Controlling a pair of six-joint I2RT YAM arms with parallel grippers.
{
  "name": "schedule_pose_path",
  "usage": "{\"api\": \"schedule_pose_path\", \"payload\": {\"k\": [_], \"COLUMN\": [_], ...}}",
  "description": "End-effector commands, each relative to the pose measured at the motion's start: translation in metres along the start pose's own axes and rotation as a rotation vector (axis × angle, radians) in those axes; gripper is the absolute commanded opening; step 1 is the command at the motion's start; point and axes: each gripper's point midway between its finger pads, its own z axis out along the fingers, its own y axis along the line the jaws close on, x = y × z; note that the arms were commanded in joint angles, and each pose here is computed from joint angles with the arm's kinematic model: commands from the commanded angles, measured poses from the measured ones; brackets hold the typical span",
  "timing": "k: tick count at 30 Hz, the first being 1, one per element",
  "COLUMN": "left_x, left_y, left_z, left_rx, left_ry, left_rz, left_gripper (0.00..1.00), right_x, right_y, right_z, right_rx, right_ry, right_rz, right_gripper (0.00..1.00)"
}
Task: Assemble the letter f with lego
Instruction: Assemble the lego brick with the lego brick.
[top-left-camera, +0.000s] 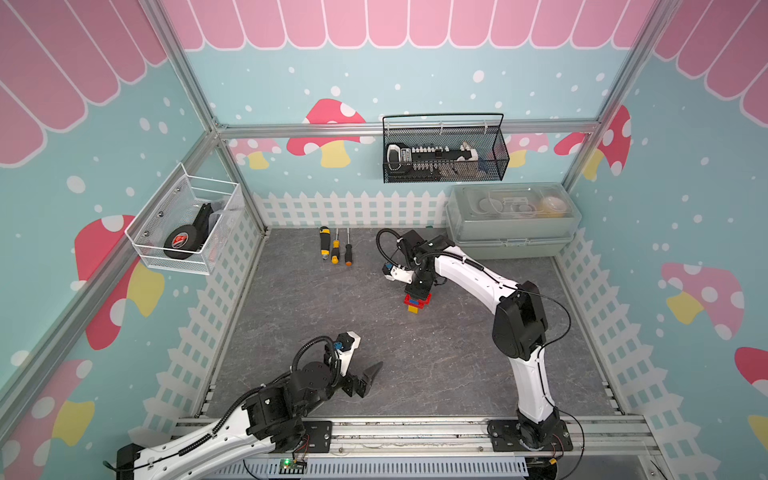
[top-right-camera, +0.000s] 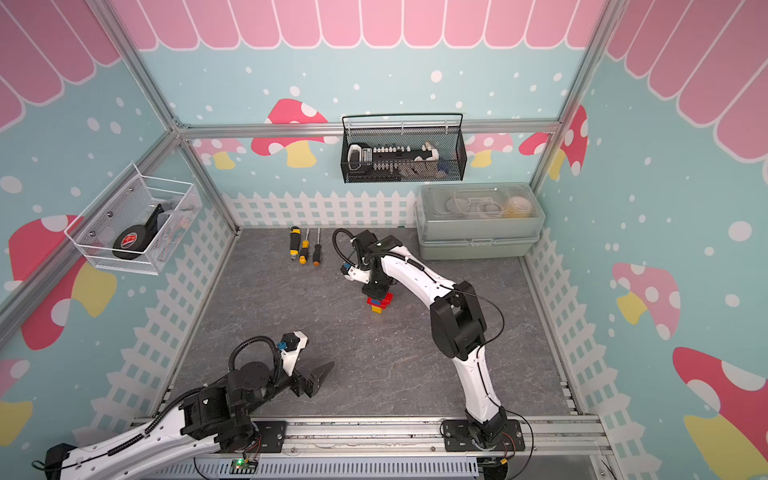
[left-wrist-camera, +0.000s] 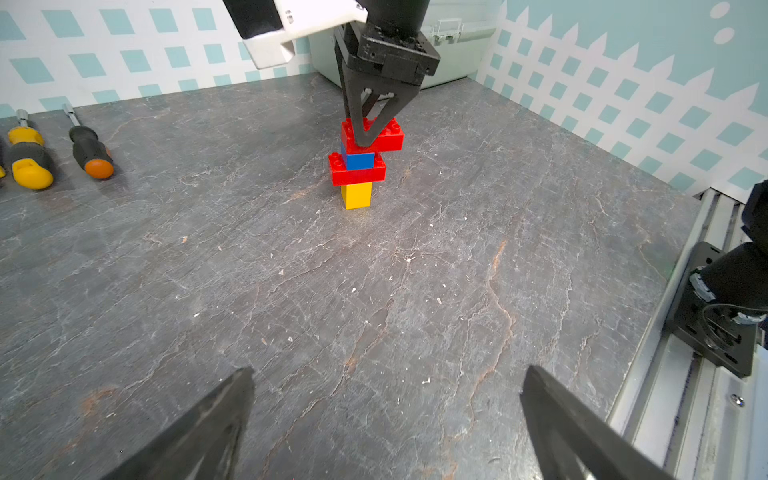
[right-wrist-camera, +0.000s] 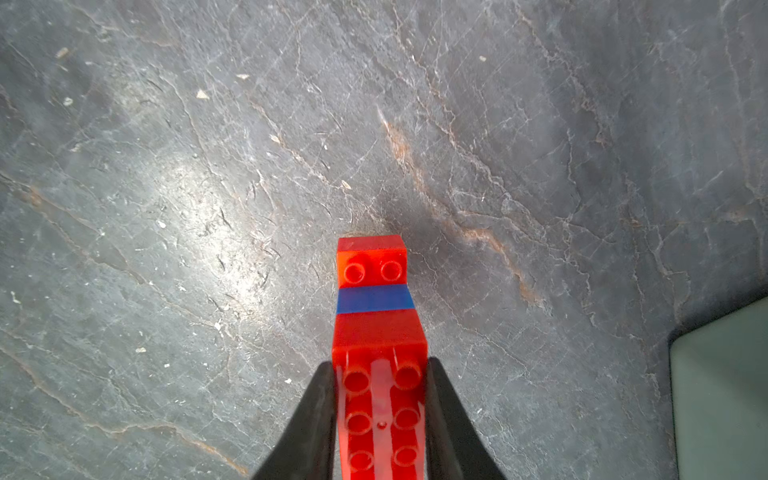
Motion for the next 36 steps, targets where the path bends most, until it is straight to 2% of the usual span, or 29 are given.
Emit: {"api": "schedule_pose_path", "payload": {"k": [1,12,19,25,32,34,35,36], "left_x": [0.000,0.000,0.000,0.000,0.000,0.000,0.000,0.001], "left_y": [-0.003,-0.003,-0.003,-0.003,-0.003,-0.003,-0.003,-0.003], "left_z": [0.000,0.000,0.000,0.000,0.000,0.000,0.000,0.000], "left_rx": [0.015,0.016,0.016,0.018,0.018,0.018,0.018,0.017], "left_ry": [-0.006,-0.006,-0.005,-0.005,-0.006,-0.006,-0.005,-0.004], "left_rz": [0.014,0.014,0.014,0.013,0.014,0.014,0.014,0.015], "left_gripper": [0.99,0.99,0.99,0.99,0.99,0.99,0.99,0.99], "right_x": [0.035,0.034,0.025,0.014,-0.007,-0.011,-0.013,-0.015], "right_y": [0.031,0.029,0.024,0.014,-0.002,-0.007,-0.008,-0.008], "right_z": [0.043,0.038,0.022,0.001,-0.028,-0.041,-0.044,-0.058], "right_rx": [-0.137,-0.123,-0.094,-0.033,0.078,0.120,0.128,0.146], "right_ry": [0.168,0.164,0.107,0.034,-0.128,-0.192,-0.217,-0.265], "right_rz": [-0.015,-0.017,-0.018,-0.013,0.015,0.026,0.028,0.028], "right_gripper": [0.24,0.25,0.26,0.34,0.57,0.71,0.94,0.99]}}
